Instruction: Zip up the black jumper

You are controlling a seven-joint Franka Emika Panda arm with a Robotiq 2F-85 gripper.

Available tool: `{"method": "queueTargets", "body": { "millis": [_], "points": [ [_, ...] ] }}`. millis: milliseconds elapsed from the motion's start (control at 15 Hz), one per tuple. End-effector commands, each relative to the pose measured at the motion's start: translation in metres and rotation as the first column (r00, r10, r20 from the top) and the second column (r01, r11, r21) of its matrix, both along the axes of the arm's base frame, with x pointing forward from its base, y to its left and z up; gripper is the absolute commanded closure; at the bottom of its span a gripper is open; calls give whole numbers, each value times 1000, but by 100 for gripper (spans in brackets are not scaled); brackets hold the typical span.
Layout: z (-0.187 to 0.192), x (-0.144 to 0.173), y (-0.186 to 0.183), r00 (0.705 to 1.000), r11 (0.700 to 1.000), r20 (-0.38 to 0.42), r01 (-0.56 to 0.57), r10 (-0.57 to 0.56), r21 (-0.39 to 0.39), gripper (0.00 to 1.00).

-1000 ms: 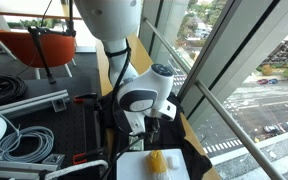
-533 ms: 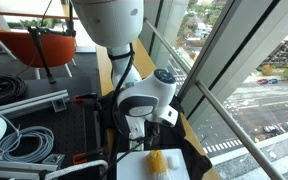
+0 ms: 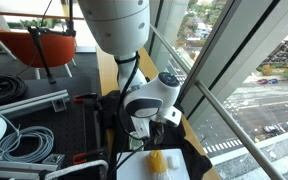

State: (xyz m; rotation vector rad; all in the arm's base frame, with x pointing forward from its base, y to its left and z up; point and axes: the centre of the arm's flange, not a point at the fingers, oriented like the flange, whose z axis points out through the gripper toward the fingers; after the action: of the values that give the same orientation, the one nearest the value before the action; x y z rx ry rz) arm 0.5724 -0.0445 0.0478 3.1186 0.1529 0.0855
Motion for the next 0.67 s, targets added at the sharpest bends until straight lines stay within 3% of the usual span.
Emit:
{"method": "queueTargets", "body": {
  "millis": [0,267,333,400,600],
  "points": [
    [-12,7,2,1000,1000,10,1,-2,28,0],
    [-15,10,0,1000,1000,9,7,-7,30,0],
    [-15,11,-1,1000,999,10,9,-10,31,25],
    [-15,12,-2,1000,999,13,11,-12,31,26],
    [-15,11,0,1000,999,11,16,-17,34,51]
  ]
}}
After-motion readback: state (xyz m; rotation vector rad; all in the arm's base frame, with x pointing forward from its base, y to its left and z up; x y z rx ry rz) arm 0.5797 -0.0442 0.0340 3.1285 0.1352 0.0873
